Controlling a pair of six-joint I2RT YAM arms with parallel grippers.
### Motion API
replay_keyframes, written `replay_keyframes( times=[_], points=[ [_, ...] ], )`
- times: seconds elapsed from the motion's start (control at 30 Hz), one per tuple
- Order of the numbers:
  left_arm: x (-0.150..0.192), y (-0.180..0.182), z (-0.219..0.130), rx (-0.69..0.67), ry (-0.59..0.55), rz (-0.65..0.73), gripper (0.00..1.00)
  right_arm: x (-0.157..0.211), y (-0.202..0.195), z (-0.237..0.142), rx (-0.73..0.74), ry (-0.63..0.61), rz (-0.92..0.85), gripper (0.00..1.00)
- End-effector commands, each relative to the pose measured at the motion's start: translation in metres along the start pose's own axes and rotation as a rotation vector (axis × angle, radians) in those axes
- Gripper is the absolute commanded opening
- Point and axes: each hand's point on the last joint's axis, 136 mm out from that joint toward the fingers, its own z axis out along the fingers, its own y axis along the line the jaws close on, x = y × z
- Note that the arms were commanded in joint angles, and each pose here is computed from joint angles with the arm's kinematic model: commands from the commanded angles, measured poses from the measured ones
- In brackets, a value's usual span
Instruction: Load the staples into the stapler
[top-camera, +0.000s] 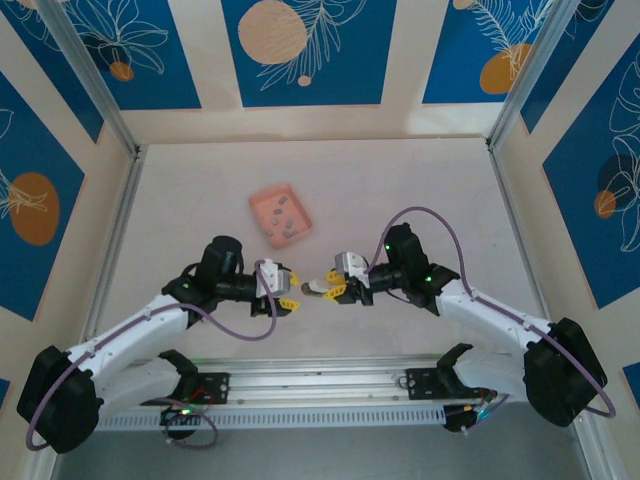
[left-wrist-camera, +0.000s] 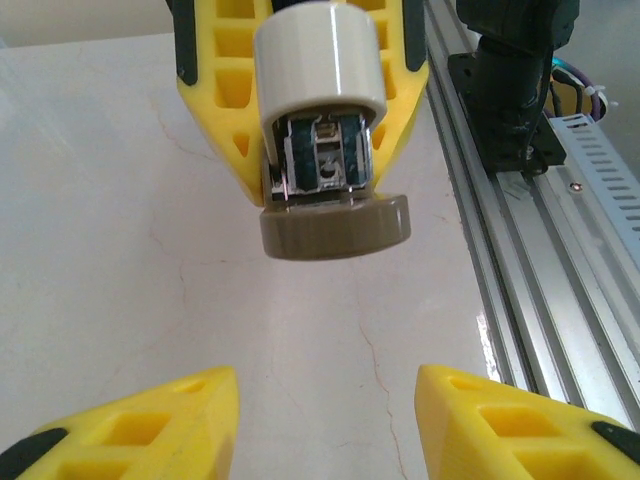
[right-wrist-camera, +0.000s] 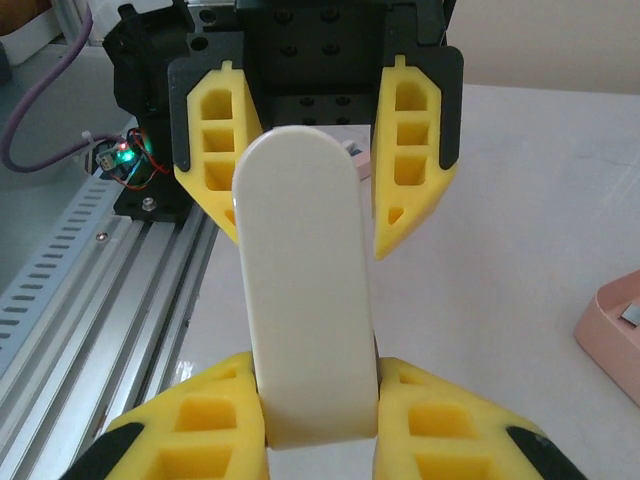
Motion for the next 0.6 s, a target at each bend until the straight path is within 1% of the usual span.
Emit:
replay_keyframes(
  times=[0.0, 0.2, 0.47, 0.57],
  points=[
    [-0.008, -0.002, 0.000, 0.013, -0.012, 0.036, 0.49, -0.004, 0.003, 0.001, -0.031, -0.026, -0.018, 0.15],
    [-0.009, -0.003, 0.001, 0.023, -0.023, 0.032, 0.48, -0.005, 0.003, 0.003, -0.044, -0.031, -0.007, 0.15],
    [-0.030, -0.005, 0.001, 0.061, -0.124, 0.026, 0.50, -0.003, 0.001, 0.008, -0.057, -0.011, -0.002, 0.14],
    [-0.032, -0.006, 0.003, 0.080, -0.134, 0.017, 0.48, -0.003, 0.000, 0.011, -0.061, -0.002, -0.004, 0.14]
  ],
)
